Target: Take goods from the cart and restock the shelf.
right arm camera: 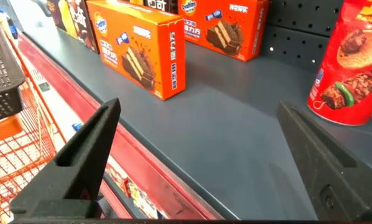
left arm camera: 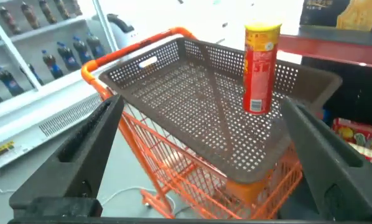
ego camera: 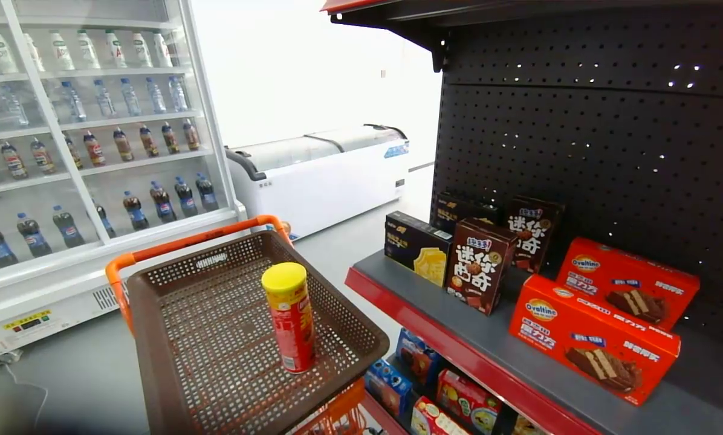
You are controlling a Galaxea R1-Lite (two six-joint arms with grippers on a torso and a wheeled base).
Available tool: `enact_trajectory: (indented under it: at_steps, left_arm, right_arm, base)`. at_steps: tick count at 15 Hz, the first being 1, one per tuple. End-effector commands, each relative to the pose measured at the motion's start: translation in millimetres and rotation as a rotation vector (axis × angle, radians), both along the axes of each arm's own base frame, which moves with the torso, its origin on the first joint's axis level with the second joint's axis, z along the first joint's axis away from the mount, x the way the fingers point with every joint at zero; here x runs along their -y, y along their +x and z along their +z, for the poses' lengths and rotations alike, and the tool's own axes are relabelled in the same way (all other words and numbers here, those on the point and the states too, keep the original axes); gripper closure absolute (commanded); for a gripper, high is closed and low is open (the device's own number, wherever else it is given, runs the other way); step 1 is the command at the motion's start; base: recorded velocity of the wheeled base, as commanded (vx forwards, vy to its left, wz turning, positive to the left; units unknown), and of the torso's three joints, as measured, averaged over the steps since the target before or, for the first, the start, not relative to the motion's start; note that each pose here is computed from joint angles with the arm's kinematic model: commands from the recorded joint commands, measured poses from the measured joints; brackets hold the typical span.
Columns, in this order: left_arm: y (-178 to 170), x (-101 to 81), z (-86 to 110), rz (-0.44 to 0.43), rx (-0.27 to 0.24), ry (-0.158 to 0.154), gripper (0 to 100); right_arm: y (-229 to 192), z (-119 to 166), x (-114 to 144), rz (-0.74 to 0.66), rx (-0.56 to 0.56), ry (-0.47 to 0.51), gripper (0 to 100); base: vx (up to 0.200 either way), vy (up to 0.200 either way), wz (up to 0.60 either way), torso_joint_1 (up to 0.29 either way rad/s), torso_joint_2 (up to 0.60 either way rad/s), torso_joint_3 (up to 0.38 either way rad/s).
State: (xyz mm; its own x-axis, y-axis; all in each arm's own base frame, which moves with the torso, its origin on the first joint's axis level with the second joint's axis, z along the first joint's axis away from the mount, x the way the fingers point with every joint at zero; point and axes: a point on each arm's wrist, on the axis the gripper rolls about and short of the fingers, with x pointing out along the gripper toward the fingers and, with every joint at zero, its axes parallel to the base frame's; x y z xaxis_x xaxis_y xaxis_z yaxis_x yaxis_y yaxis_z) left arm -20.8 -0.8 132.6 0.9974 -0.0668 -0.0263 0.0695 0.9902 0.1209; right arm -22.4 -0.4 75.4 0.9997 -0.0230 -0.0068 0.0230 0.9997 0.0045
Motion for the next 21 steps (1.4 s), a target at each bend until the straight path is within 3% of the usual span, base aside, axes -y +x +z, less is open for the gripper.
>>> enact_trajectory:
  at_steps: [1,2,4,7,9,11,16,21]
  left_arm:
    - [53.6,2.1,50.1,-0.05,-0.228,0.035,0]
    - [64.4,3.3,47.5,-0.077,-0.287,0.042,0]
    - [78.4,5.8,43.5,-0.123,-0.36,0.1,0]
    - [98.6,14.1,32.3,-0.211,-0.48,0.124,0]
    - [122.8,22.5,28.7,-0.243,-0.482,0.093,0]
    - [157.0,30.9,21.0,-0.252,-0.506,0.096,0]
    - [224.4,44.8,-5.8,-0.244,-0.51,0.088,0]
    - [282.0,65.5,-26.4,-0.255,-0.471,0.026,0]
  right_arm:
    - [0.0,0.0,0.0,0.0,0.001,0.0,0]
    - [0.0,0.0,0.0,0.0,0.001,0.0,0]
    - [0.0,0.2,0.0,0.0,0.002,0.0,0]
    - [0.0,0.2,0.0,0.0,0.002,0.0,0]
    - [0.0,0.2,0.0,0.002,0.002,0.0,0]
    - [0.0,0.0,0.0,0.0,0.001,0.0,0]
    - [0.0,0.0,0.0,0.0,0.001,0.0,0]
    - [0.0,0.0,0.0,0.0,0.001,0.0,0]
  base:
    - [0.0,0.0,0.0,0.0,0.0,0.0]
    - [0.0,0.0,0.0,0.0,0.0,0.0]
    - [0.0,0.0,0.0,0.0,0.0,0.0]
    - [0.0,0.0,0.0,0.0,0.0,0.0]
    - [0.0,0.0,0.0,0.0,0.0,0.0]
    - [0.0,0.0,0.0,0.0,0.0,0.0]
    - [0.0,0.0,0.0,0.0,0.0,0.0]
    - [0.0,0.0,0.0,0.0,0.0,0.0]
